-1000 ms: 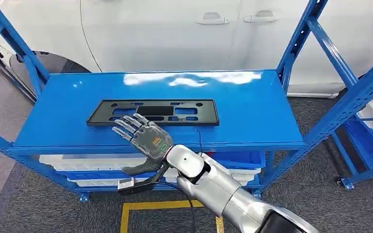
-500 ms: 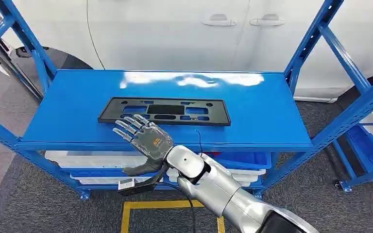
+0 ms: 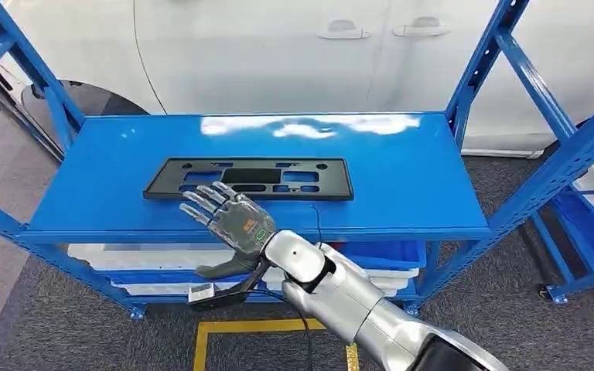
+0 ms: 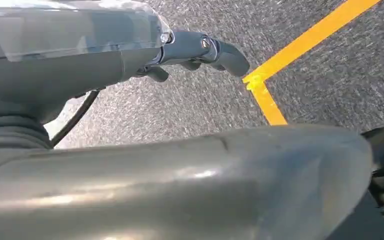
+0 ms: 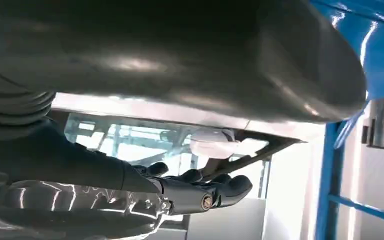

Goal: Take the parts from the cabinet and place them on the table.

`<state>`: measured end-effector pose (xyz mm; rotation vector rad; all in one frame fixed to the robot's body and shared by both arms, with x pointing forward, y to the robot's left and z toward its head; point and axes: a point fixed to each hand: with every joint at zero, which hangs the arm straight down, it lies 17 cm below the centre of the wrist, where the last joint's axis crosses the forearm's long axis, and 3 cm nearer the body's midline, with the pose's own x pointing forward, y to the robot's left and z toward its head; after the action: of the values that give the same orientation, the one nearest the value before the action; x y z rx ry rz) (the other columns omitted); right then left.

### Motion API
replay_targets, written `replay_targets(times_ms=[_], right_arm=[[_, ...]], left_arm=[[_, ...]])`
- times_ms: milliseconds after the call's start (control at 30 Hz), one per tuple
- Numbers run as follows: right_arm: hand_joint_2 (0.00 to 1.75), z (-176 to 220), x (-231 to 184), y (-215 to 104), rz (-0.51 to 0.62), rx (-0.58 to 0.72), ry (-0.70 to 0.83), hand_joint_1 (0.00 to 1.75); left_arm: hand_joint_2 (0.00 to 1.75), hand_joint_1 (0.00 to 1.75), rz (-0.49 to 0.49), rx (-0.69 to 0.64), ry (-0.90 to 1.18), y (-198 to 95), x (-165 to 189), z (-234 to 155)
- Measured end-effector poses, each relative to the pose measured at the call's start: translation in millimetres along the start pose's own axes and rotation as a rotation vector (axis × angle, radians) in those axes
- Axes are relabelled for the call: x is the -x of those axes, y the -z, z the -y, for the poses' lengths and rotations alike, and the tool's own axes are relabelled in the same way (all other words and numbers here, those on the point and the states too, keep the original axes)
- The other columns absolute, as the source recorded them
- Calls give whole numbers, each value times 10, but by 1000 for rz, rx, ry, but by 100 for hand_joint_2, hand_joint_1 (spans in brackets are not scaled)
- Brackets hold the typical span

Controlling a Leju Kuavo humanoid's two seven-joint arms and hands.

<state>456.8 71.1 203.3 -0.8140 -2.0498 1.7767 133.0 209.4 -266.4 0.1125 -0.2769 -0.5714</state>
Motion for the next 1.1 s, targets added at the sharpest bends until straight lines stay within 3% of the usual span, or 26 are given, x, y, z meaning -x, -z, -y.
replay_targets(times_ms=[1100], right_arm=[[0,14,-8,-14,0,6,2,0]], left_arm=[[0,0,4,-3,-1,0,1,0]])
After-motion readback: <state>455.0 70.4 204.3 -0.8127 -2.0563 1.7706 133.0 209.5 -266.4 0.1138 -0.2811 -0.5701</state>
